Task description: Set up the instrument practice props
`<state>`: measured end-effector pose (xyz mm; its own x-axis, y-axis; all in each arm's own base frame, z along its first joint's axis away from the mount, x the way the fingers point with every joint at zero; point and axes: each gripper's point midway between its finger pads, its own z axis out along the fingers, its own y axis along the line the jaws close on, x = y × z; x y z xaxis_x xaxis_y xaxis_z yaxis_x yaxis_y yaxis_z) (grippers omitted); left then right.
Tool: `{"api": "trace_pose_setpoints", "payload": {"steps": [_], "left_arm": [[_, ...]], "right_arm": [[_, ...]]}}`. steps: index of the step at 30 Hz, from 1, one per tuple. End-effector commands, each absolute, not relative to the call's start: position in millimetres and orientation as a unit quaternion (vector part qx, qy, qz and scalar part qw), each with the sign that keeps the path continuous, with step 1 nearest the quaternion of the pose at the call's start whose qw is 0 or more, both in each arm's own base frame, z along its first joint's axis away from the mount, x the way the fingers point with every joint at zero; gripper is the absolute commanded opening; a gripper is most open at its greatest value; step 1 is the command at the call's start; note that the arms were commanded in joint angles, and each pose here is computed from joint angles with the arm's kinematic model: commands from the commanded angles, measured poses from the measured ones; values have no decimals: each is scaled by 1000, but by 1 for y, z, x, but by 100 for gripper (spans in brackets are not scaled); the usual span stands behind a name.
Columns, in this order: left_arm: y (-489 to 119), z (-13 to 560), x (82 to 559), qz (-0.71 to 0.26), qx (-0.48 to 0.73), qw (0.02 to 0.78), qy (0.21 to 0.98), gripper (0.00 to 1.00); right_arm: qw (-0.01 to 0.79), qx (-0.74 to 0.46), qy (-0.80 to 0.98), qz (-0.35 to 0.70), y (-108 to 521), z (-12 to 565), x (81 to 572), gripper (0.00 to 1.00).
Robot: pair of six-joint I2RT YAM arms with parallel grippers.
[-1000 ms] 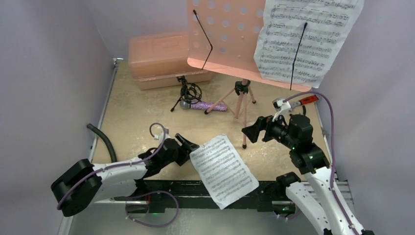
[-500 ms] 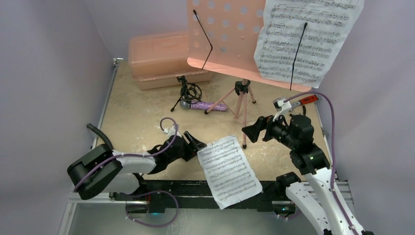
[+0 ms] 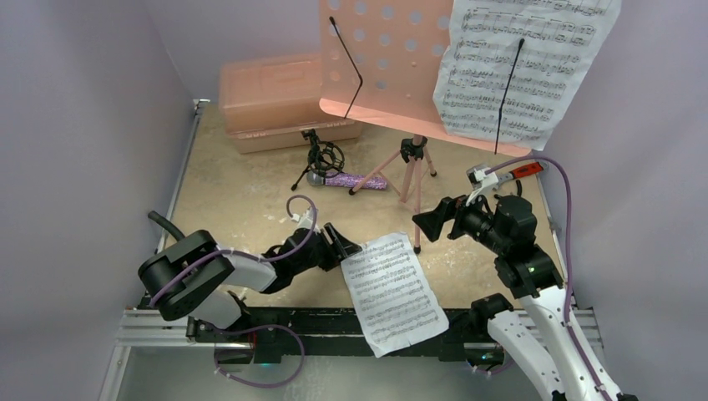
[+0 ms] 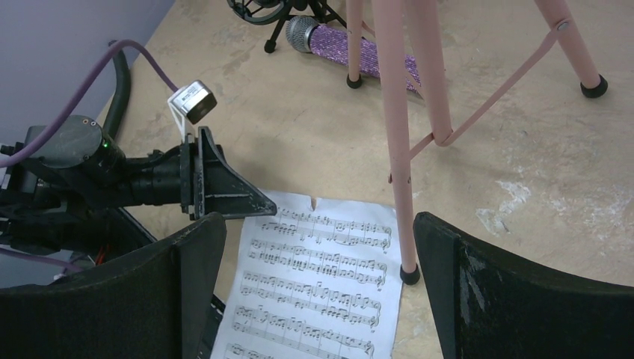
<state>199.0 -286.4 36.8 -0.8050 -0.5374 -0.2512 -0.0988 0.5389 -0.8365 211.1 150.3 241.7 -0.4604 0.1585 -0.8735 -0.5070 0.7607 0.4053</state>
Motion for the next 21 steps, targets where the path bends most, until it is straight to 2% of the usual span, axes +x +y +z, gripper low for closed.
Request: {"api": "trace_pose_setpoints", "payload": {"steps": [1, 10, 16, 20, 21], "left_arm": [[-312, 67, 207, -501, -138, 267, 812, 55], [-339, 66, 209, -521, -95, 242, 813, 46], [-348, 74, 209, -538, -75, 246, 803, 32], [-348, 81, 210, -543, -68, 255, 797, 26], [-347, 82, 210, -543, -65, 258, 796, 20]], "right_arm": [[538, -125, 765, 331, 153, 263, 216, 98], [539, -128, 764, 330, 153, 264, 217, 98], [540, -129, 764, 329, 152, 264, 215, 98], [542, -130, 762, 329, 152, 265, 215, 98], [542, -130, 763, 328, 152, 265, 215, 98]]}}
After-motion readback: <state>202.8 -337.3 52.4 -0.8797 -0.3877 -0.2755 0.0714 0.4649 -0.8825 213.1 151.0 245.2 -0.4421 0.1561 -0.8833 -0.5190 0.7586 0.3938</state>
